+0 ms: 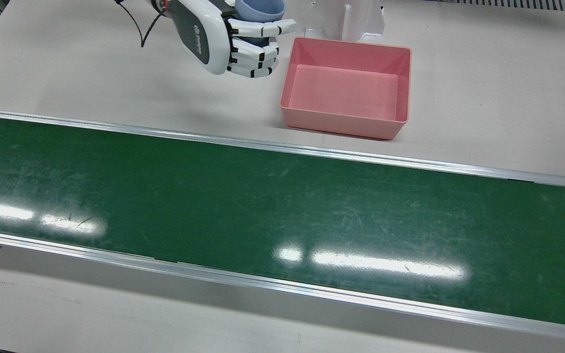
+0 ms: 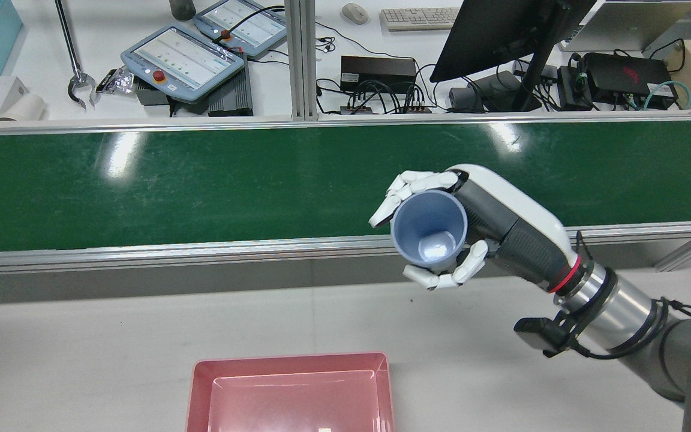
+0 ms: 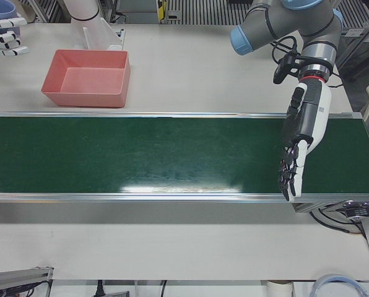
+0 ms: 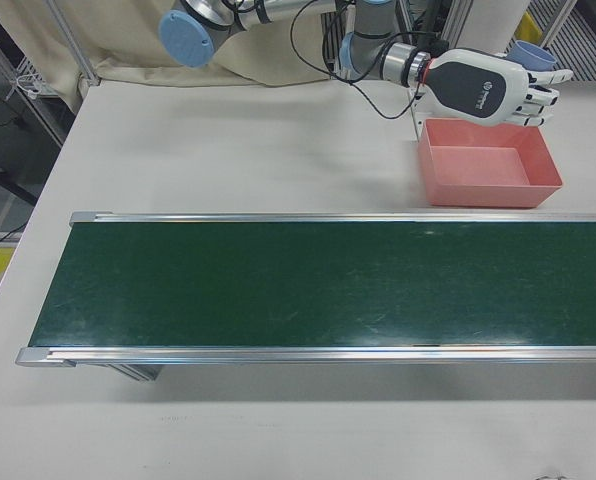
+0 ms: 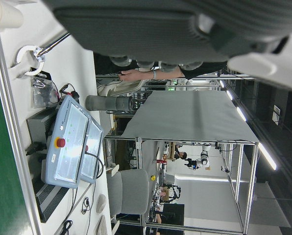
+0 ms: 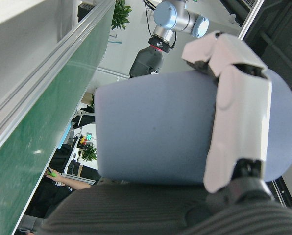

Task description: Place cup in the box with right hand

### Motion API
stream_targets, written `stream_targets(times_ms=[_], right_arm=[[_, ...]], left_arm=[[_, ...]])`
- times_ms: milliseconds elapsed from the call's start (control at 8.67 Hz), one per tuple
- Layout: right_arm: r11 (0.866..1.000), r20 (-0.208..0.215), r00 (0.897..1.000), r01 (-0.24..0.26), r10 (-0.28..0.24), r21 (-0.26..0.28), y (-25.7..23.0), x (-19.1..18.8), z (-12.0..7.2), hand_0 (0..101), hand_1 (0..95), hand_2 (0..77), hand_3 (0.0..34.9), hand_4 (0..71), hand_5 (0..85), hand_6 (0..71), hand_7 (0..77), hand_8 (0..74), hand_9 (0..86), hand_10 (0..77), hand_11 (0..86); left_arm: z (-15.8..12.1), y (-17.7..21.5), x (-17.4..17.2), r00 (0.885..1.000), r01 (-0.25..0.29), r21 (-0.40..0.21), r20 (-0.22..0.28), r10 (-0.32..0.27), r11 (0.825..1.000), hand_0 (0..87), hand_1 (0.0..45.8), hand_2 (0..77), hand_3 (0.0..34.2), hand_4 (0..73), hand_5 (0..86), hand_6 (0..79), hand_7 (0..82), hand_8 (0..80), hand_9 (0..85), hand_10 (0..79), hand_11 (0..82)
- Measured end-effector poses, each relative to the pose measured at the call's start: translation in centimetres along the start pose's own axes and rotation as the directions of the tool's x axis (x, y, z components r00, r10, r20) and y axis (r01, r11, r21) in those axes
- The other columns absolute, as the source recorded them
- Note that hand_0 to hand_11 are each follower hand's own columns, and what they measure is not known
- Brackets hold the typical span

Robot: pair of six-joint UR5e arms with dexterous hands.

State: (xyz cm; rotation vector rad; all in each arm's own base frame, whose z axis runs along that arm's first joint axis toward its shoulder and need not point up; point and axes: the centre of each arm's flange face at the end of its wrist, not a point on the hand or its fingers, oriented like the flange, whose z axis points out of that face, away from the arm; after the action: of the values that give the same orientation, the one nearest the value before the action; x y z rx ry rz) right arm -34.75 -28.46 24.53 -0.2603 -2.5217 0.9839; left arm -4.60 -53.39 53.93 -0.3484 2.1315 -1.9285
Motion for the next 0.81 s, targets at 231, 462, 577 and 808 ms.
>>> stream_targets(times_ms=[231, 462, 577, 808], right_arm=[[1.000, -0.018, 1.000, -0.012, 0.012, -0.013, 1.8, 2.1, 0.0, 58, 21.8, 36.0, 0.0, 17.5, 7.6, 8.7, 64.9, 22.4, 53.5, 6.0, 12.5], [1.000, -0.029, 0.999, -0.014, 0.014, -0.012, 2.1, 2.8, -0.2, 39, 14.7, 25.6, 0.0, 15.3, 1.6, 4.9, 33.3, 0.5, 29.5, 1.1, 2.7], [1.000, -0.032, 0.999, -0.015, 0.015, -0.012, 2.1, 2.9, -0.2, 35, 3.3, 18.5, 0.0, 13.6, 1.1, 4.4, 15.3, 0.5, 8.7, 1.1, 2.2], [1.000, -0.035, 0.999, -0.017, 0.017, -0.012, 2.2, 3.1, -0.3, 39, 0.5, 2.2, 0.0, 16.4, 1.1, 4.4, 20.7, 0.5, 2.7, 1.1, 2.2]], left_arm=[[0.0, 0.0, 0.0, 1.000, 0.000, -0.001, 0.000, 0.000, 1.000, 0.0, 0.5, 0.5, 0.0, 1.1, 0.5, 0.5, 0.5, 0.0, 0.0, 0.0, 0.0], [0.0, 0.0, 0.0, 1.000, 0.000, -0.001, 0.001, 0.000, 1.000, 0.0, 0.5, 0.5, 0.0, 1.1, 0.5, 0.0, 0.5, 0.0, 0.0, 0.0, 0.0], [0.0, 0.0, 0.0, 1.000, 0.000, -0.001, 0.001, 0.000, 1.000, 0.0, 0.5, 0.5, 0.0, 1.1, 0.5, 0.0, 0.5, 0.0, 0.0, 0.0, 0.0], [0.0, 0.0, 0.0, 1.000, 0.000, -0.001, 0.000, 0.000, 1.000, 0.0, 0.5, 0.5, 0.0, 1.1, 0.5, 0.5, 0.5, 0.0, 0.0, 0.0, 0.0]])
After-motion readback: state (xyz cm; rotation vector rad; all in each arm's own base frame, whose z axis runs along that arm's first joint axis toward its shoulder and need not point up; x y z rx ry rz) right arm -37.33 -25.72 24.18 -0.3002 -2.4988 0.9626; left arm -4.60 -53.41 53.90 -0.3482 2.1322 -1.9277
